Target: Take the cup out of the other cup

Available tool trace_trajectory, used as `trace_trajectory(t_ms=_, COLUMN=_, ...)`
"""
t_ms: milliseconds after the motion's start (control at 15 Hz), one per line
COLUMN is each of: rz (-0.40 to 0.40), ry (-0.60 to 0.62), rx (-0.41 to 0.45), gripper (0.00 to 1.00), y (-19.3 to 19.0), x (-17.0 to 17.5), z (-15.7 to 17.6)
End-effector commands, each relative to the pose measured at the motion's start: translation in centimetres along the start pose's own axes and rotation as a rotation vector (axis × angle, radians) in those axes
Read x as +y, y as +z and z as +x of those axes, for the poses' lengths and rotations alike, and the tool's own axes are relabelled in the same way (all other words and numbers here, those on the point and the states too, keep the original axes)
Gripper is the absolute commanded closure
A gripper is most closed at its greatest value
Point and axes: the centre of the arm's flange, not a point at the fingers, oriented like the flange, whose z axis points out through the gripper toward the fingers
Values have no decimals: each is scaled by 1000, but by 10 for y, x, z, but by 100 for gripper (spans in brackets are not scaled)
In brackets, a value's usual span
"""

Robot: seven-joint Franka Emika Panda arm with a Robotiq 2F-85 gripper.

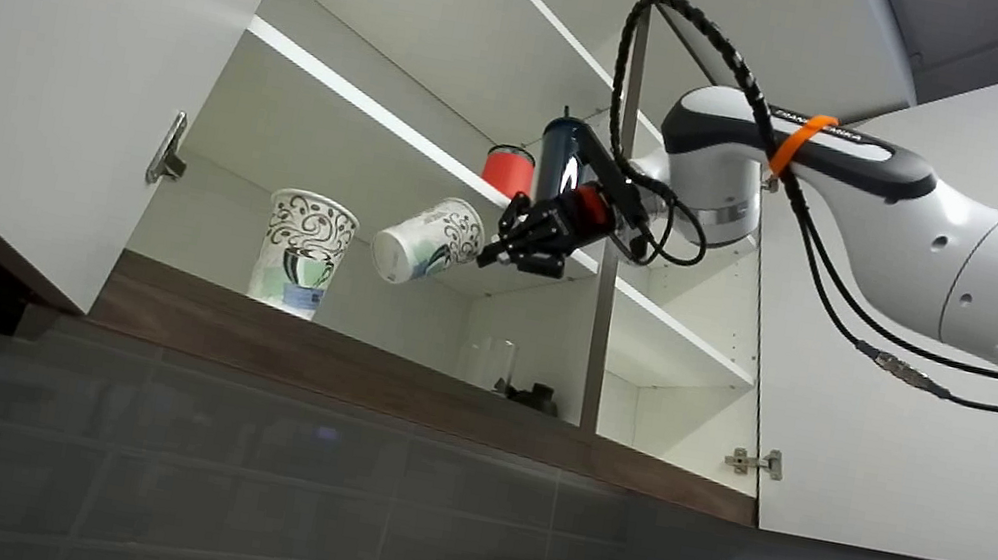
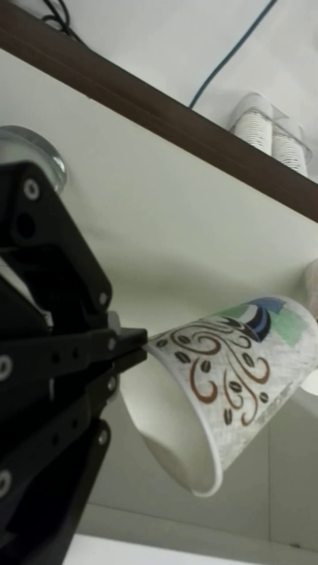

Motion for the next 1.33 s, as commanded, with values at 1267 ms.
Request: trace_trajectory(t_ms=1267, rz=-247, ry=-684, rx=407, gripper=99, y=55, x=7, z=-63)
